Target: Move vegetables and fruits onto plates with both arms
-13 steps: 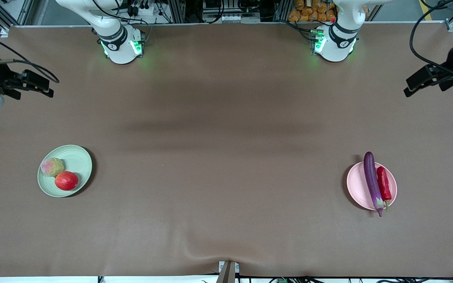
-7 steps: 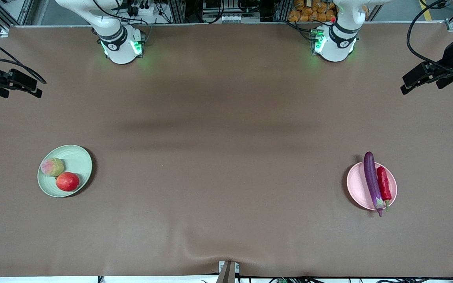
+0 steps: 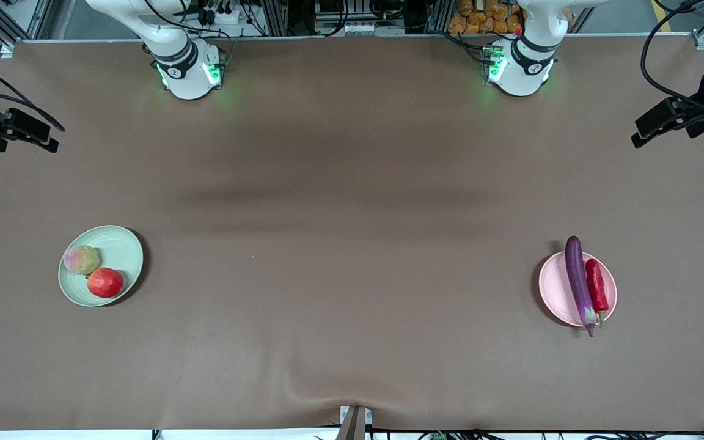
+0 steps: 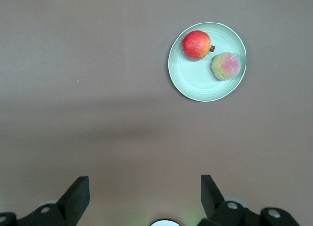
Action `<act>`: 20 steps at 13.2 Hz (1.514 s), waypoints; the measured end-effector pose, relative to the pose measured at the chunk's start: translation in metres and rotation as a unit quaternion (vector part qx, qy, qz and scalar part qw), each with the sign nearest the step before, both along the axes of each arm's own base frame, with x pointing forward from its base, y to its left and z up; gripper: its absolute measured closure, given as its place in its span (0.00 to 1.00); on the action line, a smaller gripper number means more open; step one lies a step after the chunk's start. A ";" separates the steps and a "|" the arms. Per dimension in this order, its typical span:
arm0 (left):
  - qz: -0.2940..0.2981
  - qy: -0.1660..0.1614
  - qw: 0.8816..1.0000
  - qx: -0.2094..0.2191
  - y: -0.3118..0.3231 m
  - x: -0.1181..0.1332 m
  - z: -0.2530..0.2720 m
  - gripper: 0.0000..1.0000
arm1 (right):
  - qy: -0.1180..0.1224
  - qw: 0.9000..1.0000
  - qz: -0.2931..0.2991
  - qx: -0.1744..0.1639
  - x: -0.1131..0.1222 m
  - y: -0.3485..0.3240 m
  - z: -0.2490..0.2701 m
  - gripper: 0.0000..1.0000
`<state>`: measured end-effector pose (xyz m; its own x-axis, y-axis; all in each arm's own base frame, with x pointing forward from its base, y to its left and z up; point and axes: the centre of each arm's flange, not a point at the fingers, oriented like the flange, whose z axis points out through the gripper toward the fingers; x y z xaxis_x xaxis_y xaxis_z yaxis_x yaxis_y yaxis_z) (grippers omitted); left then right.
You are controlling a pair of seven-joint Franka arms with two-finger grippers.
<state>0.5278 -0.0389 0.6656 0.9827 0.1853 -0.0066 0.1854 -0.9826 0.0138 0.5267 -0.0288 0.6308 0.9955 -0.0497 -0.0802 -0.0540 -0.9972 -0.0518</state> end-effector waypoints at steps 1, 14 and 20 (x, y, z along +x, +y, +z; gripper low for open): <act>-0.001 0.000 1.000 0.000 0.001 0.000 0.000 0.00 | 0.001 1.000 0.000 0.000 0.000 -0.001 0.000 0.00; -0.004 -0.006 1.000 0.000 0.007 -0.002 0.011 0.00 | 0.024 1.000 -0.007 -0.001 -0.003 -0.008 -0.008 0.00; -0.007 0.004 1.000 0.000 0.003 -0.004 0.009 0.00 | 0.024 1.000 -0.005 -0.001 -0.002 -0.007 -0.008 0.00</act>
